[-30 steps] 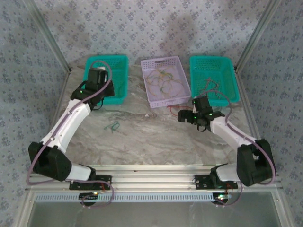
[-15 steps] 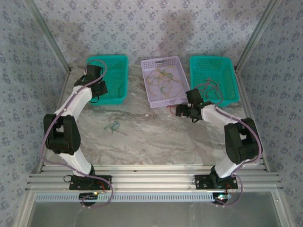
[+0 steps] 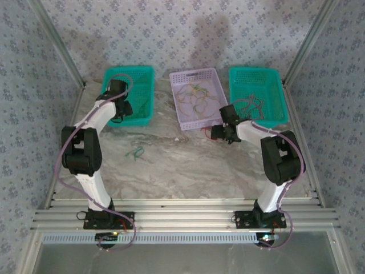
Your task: Untangle the cables
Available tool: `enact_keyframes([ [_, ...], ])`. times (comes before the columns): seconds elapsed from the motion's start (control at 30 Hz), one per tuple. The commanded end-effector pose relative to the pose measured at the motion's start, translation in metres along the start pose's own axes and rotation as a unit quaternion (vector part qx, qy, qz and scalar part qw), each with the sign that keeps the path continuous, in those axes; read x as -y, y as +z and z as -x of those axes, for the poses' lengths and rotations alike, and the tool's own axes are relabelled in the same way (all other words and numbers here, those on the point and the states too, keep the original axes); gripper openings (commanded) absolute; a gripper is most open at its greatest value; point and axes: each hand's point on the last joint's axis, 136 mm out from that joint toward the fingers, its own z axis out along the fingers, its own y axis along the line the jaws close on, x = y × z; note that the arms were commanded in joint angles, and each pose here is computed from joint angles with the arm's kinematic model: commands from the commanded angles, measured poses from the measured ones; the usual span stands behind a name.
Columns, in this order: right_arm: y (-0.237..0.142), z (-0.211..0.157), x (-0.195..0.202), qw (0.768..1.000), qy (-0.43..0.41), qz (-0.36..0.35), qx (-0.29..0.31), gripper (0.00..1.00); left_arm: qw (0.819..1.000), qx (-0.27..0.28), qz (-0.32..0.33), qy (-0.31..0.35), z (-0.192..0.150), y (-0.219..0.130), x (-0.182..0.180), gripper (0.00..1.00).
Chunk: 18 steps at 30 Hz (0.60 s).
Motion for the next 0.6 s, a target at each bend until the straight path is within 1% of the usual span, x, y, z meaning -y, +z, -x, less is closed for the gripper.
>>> enact_keyframes([
  [0.0, 0.007, -0.006, 0.008, 0.999, -0.011, -0.022, -0.021, 0.85, 1.000, 0.013, -0.014, -0.013, 0.014, -0.016, 0.002, 0.55],
  [0.1, 0.009, -0.006, 0.011, 0.999, -0.018, -0.032, -0.023, 0.81, 0.998, 0.030, -0.034, -0.032, 0.024, -0.037, 0.006, 0.67],
  [0.17, 0.010, -0.006, 0.014, 0.999, -0.021, -0.041, -0.026, 0.79, 0.996, 0.044, -0.056, -0.046, 0.034, -0.055, 0.011, 0.71],
  [0.27, 0.011, -0.006, 0.014, 0.998, -0.025, -0.043, -0.031, 0.72, 0.993, 0.070, -0.078, -0.057, 0.047, -0.084, 0.015, 0.75],
  [0.33, 0.012, -0.007, 0.014, 0.998, -0.029, -0.045, -0.035, 0.67, 0.990, 0.090, -0.093, -0.062, 0.054, -0.104, 0.017, 0.77],
  [0.43, 0.014, -0.012, 0.011, 0.998, -0.031, -0.039, -0.041, 0.64, 0.985, 0.115, -0.109, -0.067, 0.060, -0.132, 0.016, 0.77],
  [0.5, 0.017, -0.018, 0.007, 0.998, -0.034, -0.031, -0.050, 0.58, 0.982, 0.127, -0.118, -0.069, 0.060, -0.147, 0.016, 0.78],
  [0.57, 0.019, -0.023, 0.004, 0.997, -0.038, -0.027, -0.059, 0.56, 0.981, 0.133, -0.124, -0.071, 0.056, -0.160, 0.014, 0.78],
])
